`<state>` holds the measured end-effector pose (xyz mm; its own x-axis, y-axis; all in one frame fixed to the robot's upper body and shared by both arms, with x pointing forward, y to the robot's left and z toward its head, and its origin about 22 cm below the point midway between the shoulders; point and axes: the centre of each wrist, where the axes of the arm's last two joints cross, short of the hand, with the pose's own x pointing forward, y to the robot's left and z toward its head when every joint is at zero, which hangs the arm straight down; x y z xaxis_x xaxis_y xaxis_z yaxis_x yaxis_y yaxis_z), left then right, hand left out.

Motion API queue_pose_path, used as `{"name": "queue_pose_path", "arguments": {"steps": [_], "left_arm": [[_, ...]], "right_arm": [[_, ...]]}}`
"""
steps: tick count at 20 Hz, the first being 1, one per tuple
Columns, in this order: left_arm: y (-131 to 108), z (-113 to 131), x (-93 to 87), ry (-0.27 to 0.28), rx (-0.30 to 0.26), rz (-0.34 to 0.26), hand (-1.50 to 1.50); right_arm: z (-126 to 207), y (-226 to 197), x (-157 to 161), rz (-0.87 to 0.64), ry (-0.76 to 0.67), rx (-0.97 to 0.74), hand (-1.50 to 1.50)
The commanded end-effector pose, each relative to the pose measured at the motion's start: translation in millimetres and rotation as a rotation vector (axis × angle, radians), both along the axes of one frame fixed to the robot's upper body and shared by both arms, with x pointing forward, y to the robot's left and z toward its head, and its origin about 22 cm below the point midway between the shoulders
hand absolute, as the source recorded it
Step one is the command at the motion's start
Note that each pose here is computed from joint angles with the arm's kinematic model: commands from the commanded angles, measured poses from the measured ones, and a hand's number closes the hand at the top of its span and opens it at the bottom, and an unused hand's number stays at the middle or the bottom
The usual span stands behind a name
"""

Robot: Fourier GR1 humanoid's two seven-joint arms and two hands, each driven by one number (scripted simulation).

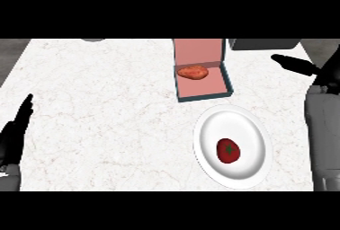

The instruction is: Pick the sweet potato from the plate and place it in the cardboard box

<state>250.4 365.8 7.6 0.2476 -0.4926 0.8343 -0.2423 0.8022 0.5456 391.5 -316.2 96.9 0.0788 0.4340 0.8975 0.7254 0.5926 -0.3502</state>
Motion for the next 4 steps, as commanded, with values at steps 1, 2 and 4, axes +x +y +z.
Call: {"name": "queue_pose_path", "arguments": {"steps": [1,2,4], "left_arm": [[-1,9,-8.9,-0.016,0.005,0.007,0.00],[7,10,-0.6,-0.009,0.011,0.013,0.00],[4,7,3.3,-0.012,0.010,0.006,0.00]], "right_arm": [[-3,-42,-52,0.035,0.034,-0.019,-1.50],[-4,-46,-62,0.054,0.054,-0.008,-1.50],[0,-54,-86,0.088,0.090,-0.033,-1.50]]}}
